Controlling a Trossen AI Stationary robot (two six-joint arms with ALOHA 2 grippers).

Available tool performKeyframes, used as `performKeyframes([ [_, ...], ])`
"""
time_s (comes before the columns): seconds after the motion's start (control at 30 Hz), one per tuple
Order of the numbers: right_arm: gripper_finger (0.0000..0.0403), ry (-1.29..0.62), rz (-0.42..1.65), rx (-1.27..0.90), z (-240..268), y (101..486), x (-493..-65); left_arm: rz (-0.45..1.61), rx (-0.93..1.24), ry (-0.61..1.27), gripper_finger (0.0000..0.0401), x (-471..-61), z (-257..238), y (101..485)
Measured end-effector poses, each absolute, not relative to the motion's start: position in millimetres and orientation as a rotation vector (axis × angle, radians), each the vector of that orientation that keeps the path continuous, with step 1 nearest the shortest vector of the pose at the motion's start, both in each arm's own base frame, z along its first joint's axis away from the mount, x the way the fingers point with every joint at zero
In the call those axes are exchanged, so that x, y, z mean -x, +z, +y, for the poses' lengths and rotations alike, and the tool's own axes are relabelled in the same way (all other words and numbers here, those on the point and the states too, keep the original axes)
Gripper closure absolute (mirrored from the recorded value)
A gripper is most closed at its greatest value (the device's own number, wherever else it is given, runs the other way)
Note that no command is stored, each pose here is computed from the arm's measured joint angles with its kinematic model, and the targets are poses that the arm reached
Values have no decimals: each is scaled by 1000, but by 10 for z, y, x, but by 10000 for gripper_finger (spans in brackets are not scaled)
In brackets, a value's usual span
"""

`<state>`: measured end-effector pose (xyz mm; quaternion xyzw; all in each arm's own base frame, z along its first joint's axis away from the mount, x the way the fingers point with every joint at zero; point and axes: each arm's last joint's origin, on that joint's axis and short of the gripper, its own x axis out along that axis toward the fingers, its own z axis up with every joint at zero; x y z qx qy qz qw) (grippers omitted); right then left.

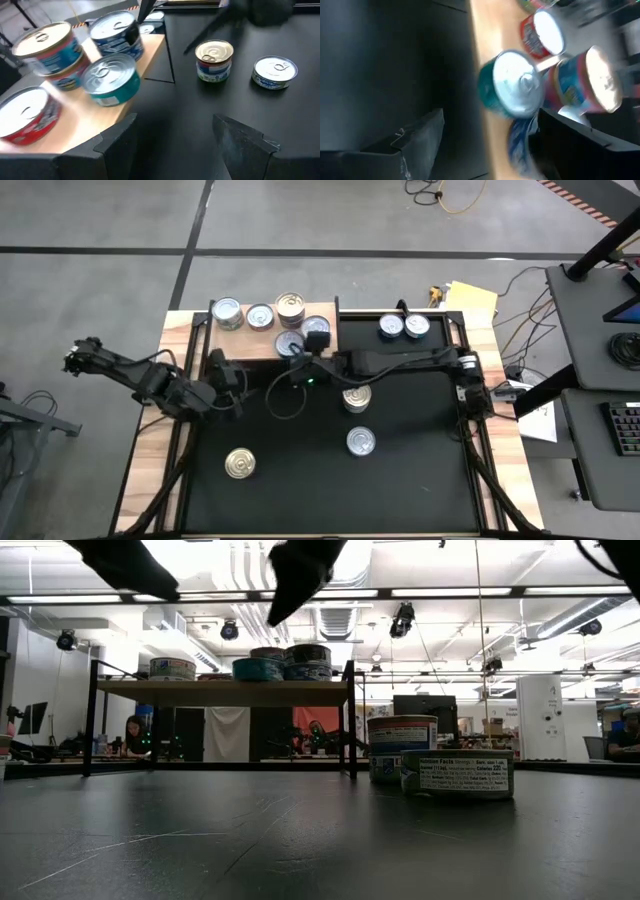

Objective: Stack canned seafood by type on shelf
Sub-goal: Put the green/blue tuna can on the shelf

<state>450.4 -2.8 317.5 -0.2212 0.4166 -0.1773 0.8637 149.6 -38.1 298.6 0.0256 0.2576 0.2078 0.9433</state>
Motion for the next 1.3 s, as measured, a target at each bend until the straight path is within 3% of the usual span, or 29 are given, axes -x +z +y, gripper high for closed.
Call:
performKeyframes([
  [0.4,203,-257,825,186,95,3355,-3742,352,-214,353,188,-1859,-506,2516],
  [0.53,250,-247,755,162,166,3308,-3498,332,-226,373,236,-1931,-480,2426],
  [0.83,341,-237,609,134,194,3253,-3082,384,-232,460,391,-2222,-358,2214],
  [1.07,383,-235,608,141,182,3155,-2955,434,-231,585,395,-2398,-94,2043],
  [1.3,391,-234,634,151,180,3048,-2949,465,-222,645,401,-2476,72,1936],
])
